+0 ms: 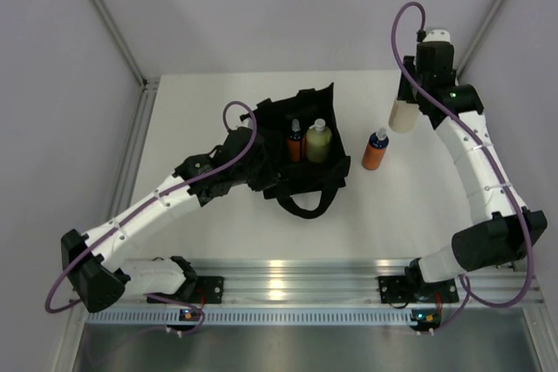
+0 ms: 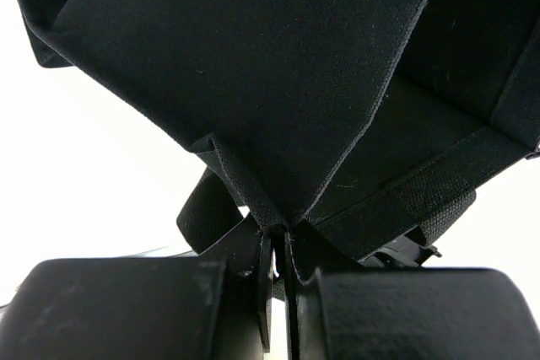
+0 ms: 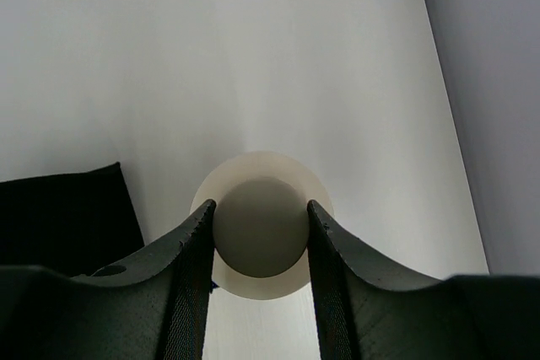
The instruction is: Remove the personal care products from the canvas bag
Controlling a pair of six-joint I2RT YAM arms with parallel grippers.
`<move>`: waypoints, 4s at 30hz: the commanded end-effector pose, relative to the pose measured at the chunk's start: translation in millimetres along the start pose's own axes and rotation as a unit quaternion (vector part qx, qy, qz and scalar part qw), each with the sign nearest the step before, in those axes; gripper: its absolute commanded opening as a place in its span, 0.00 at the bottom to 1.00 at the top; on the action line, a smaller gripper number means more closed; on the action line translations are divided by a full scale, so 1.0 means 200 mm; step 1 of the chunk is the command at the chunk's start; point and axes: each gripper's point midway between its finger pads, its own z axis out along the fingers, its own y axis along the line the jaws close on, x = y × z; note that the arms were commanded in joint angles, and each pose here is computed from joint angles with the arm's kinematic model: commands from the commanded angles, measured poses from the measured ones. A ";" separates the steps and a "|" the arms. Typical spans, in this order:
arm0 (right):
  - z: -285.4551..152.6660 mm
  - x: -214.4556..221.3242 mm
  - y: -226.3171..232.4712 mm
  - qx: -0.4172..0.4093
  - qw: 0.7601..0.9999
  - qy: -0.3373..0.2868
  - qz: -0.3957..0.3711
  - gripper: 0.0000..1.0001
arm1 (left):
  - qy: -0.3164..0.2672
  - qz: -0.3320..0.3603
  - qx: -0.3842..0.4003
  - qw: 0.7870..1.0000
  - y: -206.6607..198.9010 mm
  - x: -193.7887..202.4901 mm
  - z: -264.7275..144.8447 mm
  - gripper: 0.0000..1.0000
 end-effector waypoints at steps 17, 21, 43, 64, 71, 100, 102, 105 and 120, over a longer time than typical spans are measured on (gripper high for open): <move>0.16 0.10 -0.16 0.012 0.990 -0.092 0.106 0.00 | 0.020 0.016 0.040 0.999 -0.10 0.02 -0.08 0.00; 0.19 0.15 -0.14 0.002 0.988 -0.114 0.104 0.00 | 0.020 0.016 0.044 0.999 -0.11 0.02 -0.08 0.00; 0.23 0.44 -0.15 0.005 0.994 -0.077 0.077 0.53 | 0.020 0.010 0.042 0.999 -0.11 0.02 -0.08 0.00; -0.40 -0.09 0.51 -0.242 0.965 -0.101 0.021 0.53 | 0.013 0.006 0.036 0.999 -0.11 0.00 -0.07 0.00; -0.67 -0.08 0.93 -0.311 0.946 -0.090 0.016 0.48 | 0.015 0.003 0.034 0.999 -0.12 0.00 -0.05 0.00; -0.17 0.36 1.41 -0.228 0.973 -0.002 -0.040 0.47 | 0.000 0.001 0.043 0.999 -0.16 -0.04 -0.08 0.00; -0.15 0.37 1.44 -0.228 0.973 -0.004 -0.038 0.48 | -0.001 0.000 0.044 0.999 -0.16 -0.04 -0.09 0.00; -0.11 0.38 1.46 -0.227 0.973 -0.008 -0.036 0.48 | -0.002 -0.001 0.046 0.999 -0.17 -0.04 -0.09 0.00; 0.11 0.50 1.45 -0.178 0.983 0.009 -0.036 0.49 | 0.016 0.012 0.058 0.998 -0.18 -0.01 -0.11 0.00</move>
